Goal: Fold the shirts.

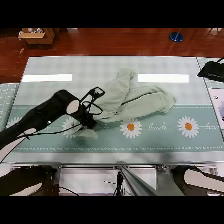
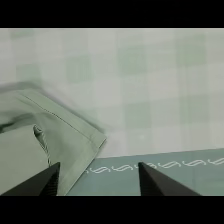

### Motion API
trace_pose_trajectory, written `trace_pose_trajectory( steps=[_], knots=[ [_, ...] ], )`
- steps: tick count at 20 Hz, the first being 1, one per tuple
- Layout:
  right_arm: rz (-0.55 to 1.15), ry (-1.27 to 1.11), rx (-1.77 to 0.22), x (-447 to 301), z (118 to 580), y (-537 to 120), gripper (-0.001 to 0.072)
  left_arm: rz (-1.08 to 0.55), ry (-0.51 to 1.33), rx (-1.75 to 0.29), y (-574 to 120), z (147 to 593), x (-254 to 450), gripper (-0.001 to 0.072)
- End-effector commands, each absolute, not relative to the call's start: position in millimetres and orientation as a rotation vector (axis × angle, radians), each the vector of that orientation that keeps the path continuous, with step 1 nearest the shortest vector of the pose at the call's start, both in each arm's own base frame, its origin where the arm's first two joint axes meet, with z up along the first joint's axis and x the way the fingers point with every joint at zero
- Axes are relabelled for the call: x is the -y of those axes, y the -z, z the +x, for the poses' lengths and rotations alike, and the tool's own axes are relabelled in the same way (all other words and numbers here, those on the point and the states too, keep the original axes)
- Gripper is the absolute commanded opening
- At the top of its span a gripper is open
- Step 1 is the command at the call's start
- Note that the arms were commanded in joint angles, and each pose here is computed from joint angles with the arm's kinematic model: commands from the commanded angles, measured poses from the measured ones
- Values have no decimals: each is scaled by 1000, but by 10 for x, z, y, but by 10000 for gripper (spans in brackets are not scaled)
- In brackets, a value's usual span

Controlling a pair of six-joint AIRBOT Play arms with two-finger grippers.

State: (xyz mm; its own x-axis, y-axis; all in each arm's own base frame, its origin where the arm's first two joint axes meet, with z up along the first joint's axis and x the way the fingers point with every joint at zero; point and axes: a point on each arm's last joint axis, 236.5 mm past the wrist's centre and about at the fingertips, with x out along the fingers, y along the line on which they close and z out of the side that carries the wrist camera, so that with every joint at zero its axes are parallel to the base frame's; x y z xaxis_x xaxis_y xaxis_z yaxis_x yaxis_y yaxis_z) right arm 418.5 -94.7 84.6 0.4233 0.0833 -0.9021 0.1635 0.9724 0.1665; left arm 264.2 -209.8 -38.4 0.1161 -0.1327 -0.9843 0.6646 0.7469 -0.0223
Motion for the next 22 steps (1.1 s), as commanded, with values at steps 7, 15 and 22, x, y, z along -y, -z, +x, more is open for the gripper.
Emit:
trace_pose_trajectory(
  steps=[7, 15, 22],
  knots=[
    [204, 40, -1153, 977, 4154, -813, 595, 443, 599, -1241, -714, 2717, 1966, 32],
    [386, -229, -1297, 373, 4124, 8, 593, 421, 554, -1285, -736, 2696, 1755, 33],
    [565, -416, -1439, -168, 3939, 463, 575, 419, 554, -1283, -737, 2701, 1759, 33]
  ],
)
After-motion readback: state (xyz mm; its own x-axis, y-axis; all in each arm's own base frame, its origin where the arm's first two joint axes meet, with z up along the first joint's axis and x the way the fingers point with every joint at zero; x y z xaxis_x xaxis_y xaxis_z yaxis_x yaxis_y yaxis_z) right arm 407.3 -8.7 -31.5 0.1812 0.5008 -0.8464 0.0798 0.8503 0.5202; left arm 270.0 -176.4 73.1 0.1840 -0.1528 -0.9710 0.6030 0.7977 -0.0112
